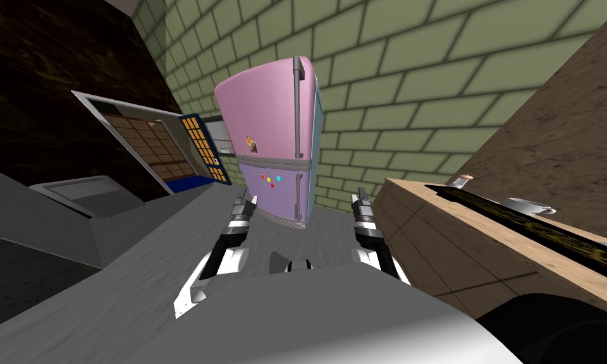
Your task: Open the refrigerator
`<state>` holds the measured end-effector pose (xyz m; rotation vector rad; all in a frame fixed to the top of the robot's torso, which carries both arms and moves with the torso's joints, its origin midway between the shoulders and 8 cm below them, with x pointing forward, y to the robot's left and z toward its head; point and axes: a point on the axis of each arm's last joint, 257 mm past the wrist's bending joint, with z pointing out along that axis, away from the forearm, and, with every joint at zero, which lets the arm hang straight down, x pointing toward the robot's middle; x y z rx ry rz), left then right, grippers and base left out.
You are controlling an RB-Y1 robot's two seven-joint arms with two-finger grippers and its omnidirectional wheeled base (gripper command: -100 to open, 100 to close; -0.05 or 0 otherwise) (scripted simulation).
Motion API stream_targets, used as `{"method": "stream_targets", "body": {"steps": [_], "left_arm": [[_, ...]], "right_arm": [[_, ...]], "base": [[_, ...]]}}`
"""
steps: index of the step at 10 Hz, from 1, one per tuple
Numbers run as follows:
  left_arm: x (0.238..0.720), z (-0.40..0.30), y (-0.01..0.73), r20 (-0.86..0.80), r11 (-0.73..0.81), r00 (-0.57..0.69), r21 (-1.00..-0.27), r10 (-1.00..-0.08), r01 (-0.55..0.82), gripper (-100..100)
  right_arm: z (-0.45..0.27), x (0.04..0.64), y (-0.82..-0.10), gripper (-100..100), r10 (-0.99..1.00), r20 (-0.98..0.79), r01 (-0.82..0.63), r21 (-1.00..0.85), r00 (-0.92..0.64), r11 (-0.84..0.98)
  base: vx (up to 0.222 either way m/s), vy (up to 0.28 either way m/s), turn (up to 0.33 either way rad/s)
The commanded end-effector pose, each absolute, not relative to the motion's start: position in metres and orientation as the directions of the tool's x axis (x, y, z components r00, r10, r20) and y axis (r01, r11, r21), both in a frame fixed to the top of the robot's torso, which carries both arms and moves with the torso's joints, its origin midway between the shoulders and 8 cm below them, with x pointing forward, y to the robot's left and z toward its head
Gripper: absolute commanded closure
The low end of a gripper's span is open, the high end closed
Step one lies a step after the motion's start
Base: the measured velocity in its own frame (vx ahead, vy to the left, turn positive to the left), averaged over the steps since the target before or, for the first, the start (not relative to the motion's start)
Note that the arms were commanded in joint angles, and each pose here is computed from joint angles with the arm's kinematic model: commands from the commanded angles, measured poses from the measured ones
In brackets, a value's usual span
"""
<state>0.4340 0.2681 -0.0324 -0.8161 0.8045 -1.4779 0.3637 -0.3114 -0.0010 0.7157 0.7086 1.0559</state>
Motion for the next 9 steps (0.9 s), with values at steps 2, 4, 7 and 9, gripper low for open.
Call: {"method": "stream_targets", "body": {"steps": [2,4,7,9], "left_arm": [[0.465,-0.032,0.276,0.066,-0.088,-0.062,-0.869,-0.996,0.487,-100],[0.479,-0.03,0.279,0.082,-0.104,-0.067,-0.873,-0.994,0.477,-100],[0.505,-0.03,0.287,0.119,-0.138,-0.069,-0.882,-0.99,0.45,-100],[0.519,-0.03,0.291,0.141,-0.157,-0.069,-0.886,-0.988,0.435,-100]], "right_arm": [[-0.001,0.364,-0.311,0,0.931,-0.167,-0.507,0.8,0.325,0.321],[-0.001,0.364,-0.311,0,0.931,-0.167,-0.507,0.8,0.325,0.321],[-0.001,0.364,-0.311,0,0.931,-0.167,-0.507,0.8,0.325,0.321],[-0.001,0.364,-0.311,0,0.931,-0.167,-0.507,0.8,0.325,0.321]], "base": [[-0.003,-0.05,-0.033],[-0.003,-0.063,-0.046],[-0.012,-0.05,-0.04],[-0.003,-0.049,-0.034]]}}
